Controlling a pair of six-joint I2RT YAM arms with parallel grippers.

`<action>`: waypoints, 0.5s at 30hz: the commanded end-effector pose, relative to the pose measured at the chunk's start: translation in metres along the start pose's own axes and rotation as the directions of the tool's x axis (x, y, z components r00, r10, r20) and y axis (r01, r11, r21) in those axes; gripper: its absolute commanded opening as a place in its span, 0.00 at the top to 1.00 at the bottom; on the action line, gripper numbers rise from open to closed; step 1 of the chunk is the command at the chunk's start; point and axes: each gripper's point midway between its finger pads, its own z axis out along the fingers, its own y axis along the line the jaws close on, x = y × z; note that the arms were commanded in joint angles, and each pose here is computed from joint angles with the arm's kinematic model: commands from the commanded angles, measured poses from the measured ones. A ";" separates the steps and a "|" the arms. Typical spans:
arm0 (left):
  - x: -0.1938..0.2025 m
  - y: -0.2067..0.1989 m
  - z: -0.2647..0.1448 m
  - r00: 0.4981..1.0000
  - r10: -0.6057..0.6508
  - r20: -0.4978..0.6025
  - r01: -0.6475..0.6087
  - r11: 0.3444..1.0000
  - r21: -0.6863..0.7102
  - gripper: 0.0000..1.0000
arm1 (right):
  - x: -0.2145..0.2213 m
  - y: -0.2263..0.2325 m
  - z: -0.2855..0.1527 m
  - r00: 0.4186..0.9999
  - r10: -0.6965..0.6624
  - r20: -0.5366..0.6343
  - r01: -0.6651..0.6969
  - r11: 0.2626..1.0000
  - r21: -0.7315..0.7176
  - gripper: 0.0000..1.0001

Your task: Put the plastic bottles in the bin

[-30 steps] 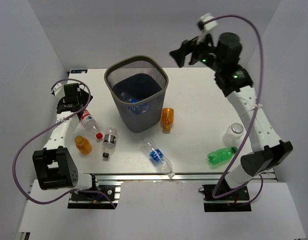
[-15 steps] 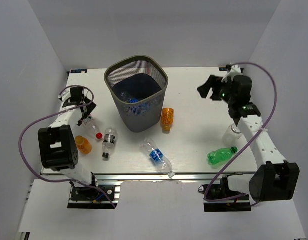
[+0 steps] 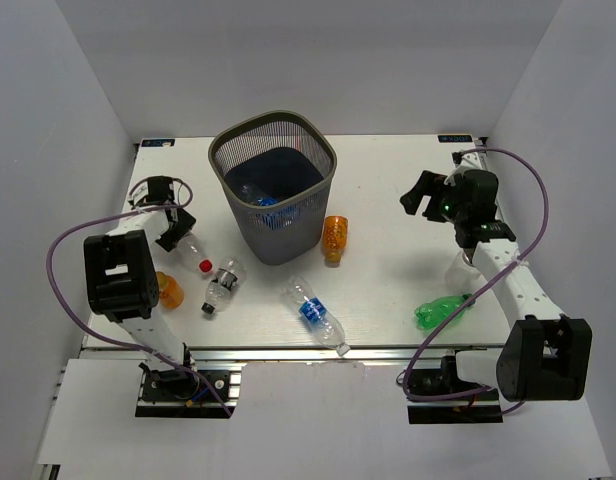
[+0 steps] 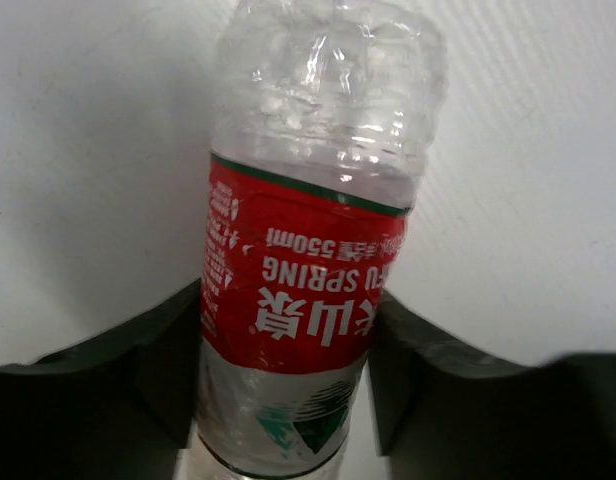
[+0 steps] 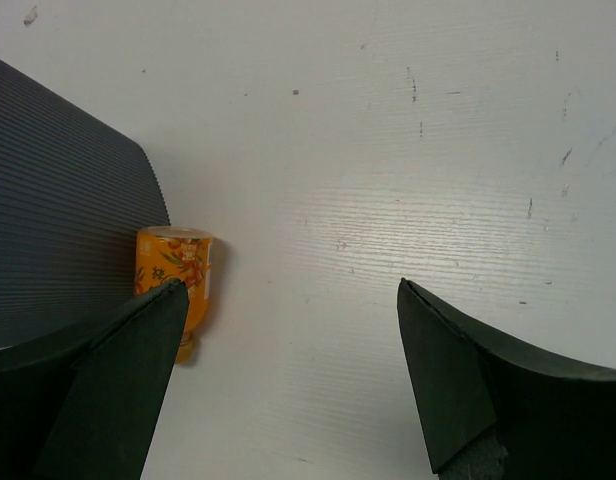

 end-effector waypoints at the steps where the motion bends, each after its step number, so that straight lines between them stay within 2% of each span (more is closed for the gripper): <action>1: -0.038 -0.023 -0.031 0.996 -0.029 0.088 0.022 0.996 0.089 0.39 | -0.013 0.001 -0.005 0.998 -0.017 0.060 0.017 1.000 -0.006 0.11; 4: -0.054 -0.031 -0.048 0.990 -0.052 0.131 0.035 0.992 0.125 0.48 | -0.013 -0.004 -0.009 0.997 -0.017 0.070 0.017 1.000 0.009 0.11; 6: -0.072 -0.045 -0.069 0.982 -0.078 0.170 0.045 0.981 0.191 0.48 | -0.019 -0.003 -0.010 0.994 -0.028 0.109 0.028 1.000 0.000 0.11; 10: -0.115 -0.073 -0.118 0.959 -0.108 0.262 0.025 0.953 0.303 0.52 | -0.012 -0.006 -0.008 0.994 -0.018 0.108 0.020 1.000 -0.016 0.11; 13: -0.156 -0.102 -0.177 0.922 -0.122 0.368 -0.055 0.899 0.435 0.58 | -0.015 -0.005 -0.008 0.993 -0.024 0.114 0.027 0.999 -0.027 0.11; 14: -0.167 -0.107 -0.195 0.902 -0.101 0.420 -0.113 0.884 0.455 0.58 | -0.016 -0.004 -0.009 0.993 -0.024 0.116 0.028 0.999 -0.029 0.11; 15: -0.180 -0.119 -0.227 0.871 -0.114 0.478 -0.171 0.841 0.512 0.58 | -0.016 -0.004 -0.009 0.993 -0.023 0.119 0.027 0.999 -0.026 0.11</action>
